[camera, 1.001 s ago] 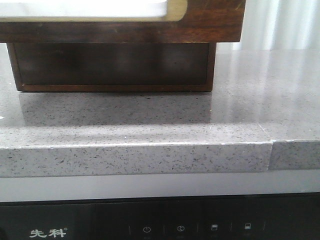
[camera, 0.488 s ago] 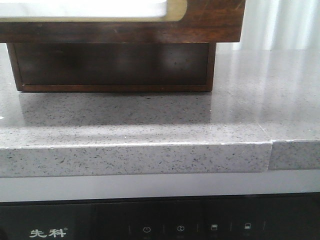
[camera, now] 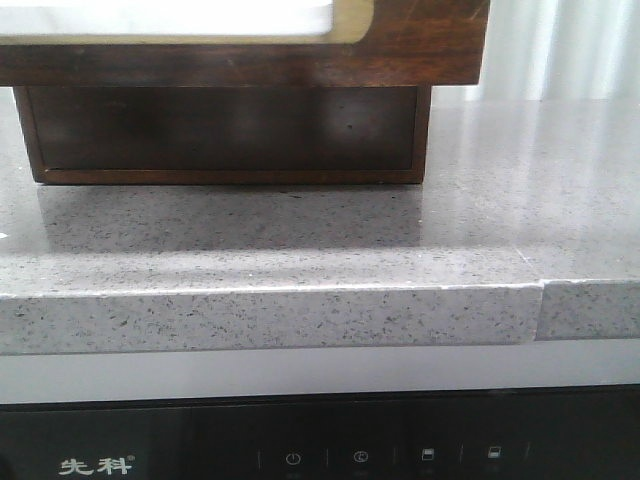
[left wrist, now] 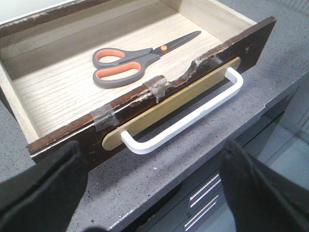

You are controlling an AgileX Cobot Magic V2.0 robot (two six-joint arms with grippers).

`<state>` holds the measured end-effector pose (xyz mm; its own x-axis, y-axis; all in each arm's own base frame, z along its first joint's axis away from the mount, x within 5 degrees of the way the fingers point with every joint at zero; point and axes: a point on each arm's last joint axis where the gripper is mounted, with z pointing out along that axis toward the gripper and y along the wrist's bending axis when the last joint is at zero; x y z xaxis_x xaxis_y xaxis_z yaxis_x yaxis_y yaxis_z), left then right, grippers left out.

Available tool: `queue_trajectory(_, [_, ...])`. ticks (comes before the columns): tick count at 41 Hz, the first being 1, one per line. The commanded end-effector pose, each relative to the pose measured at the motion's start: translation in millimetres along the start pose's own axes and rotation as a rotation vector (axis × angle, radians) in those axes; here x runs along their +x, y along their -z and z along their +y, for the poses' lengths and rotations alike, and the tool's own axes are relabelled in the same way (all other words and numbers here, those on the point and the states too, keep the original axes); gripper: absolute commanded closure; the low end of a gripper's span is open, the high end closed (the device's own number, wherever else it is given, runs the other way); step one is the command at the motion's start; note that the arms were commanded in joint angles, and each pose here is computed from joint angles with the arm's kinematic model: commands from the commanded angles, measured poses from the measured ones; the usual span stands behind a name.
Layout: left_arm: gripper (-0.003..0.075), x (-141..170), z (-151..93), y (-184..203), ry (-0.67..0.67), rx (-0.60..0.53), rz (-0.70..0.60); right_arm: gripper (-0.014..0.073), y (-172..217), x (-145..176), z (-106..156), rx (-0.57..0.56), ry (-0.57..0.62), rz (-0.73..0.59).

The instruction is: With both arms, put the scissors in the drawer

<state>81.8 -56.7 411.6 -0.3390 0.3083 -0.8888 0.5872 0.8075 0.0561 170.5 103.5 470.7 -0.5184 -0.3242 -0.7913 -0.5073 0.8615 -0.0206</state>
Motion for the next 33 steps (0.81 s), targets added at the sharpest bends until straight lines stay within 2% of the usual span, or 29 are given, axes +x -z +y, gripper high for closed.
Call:
queue_trajectory(1, [0.0174, -15, 0, 7, 0.007, 0.002, -0.104, 0.0264, 21, 14, -2, 0.006, -0.011, -0.131])
queue_trajectory(21, [0.0174, -15, 0, 7, 0.007, 0.002, -0.104, 0.0264, 48, 113, -2, 0.004, -0.01, -0.203])
queue_trajectory(33, [0.0174, -15, 0, 7, 0.007, 0.002, -0.104, 0.0264, 61, 138, -5, 0.031, 0.004, -0.213])
